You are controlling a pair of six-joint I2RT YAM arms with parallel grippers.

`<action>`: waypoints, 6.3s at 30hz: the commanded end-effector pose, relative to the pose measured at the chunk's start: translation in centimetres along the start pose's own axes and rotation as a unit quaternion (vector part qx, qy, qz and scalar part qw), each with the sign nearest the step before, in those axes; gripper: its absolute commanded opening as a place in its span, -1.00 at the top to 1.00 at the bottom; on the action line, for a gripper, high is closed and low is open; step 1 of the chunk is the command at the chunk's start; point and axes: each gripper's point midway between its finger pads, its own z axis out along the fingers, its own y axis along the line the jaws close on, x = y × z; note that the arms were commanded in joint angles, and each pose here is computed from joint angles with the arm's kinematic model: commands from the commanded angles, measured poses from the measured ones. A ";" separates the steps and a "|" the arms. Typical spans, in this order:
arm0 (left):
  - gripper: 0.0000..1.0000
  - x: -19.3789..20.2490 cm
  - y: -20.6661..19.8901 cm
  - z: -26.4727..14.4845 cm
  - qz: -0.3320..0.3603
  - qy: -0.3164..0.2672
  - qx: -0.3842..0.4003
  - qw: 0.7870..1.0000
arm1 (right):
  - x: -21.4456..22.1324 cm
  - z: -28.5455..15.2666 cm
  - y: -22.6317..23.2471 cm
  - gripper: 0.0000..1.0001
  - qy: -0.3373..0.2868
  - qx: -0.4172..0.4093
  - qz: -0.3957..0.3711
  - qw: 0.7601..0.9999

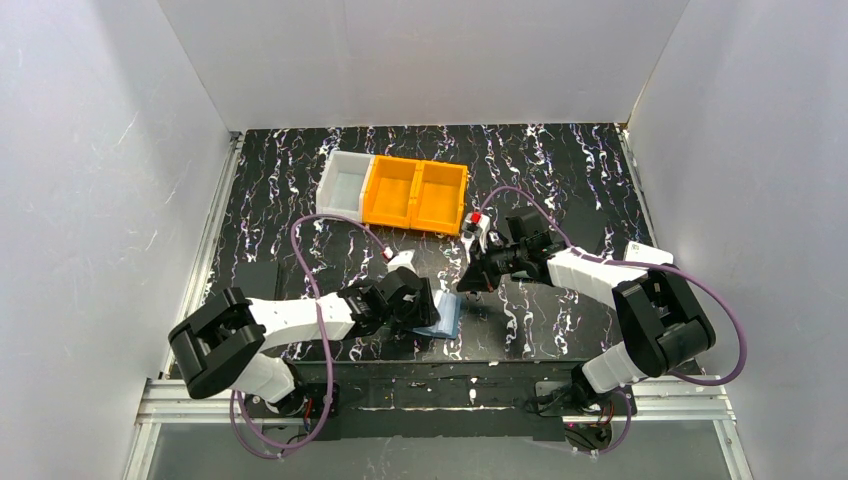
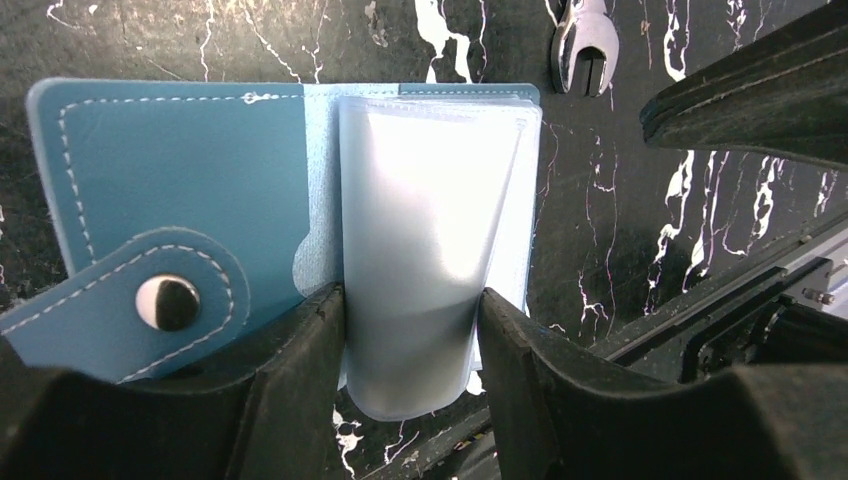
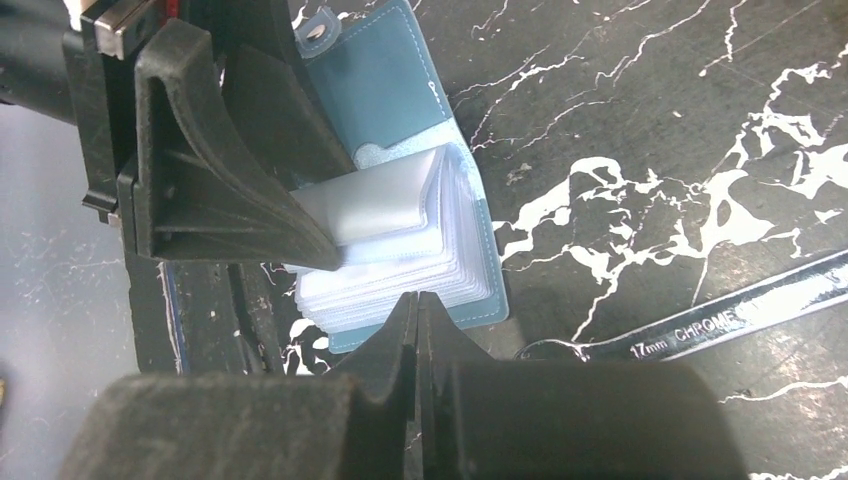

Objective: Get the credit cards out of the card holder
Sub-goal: Remove the credit card from the card holder.

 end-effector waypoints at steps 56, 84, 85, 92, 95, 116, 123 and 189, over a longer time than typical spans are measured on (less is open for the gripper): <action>0.09 3.0 2.7 -1.6 -0.130 0.040 0.084 0.987 | 2.2 9.8 6.7 0.87 0.160 -0.179 0.056 0.969; 0.70 3.5 4.4 -1.6 -0.146 0.038 0.062 0.987 | -0.4 7.9 7.5 0.36 0.191 -0.199 -0.024 0.961; 0.70 3.5 4.3 -1.6 -0.147 0.037 0.063 0.986 | 0.1 7.9 7.0 0.37 0.194 -0.185 -0.028 0.963; 0.68 3.2 4.3 -2.1 -0.151 0.028 0.071 0.986 | -0.3 7.7 4.9 0.39 0.177 -0.143 -0.021 0.974; 0.67 3.3 4.4 -2.1 -0.151 0.028 0.071 0.986 | -0.2 7.7 4.5 0.26 0.176 -0.140 -0.018 0.974; 0.24 3.3 4.6 -2.1 -0.152 0.025 0.074 0.985 | -2.1 11.0 9.4 -0.01 0.164 -0.262 0.044 0.950; 0.20 3.4 4.5 -1.9 -0.150 0.029 0.072 0.986 | -2.8 11.0 10.7 0.03 0.148 -0.302 0.095 0.937; 0.69 -2.2 1.5 -6.1 -0.053 -0.040 0.102 0.993 | 2.7 8.6 4.8 0.34 0.229 -0.092 -0.070 0.967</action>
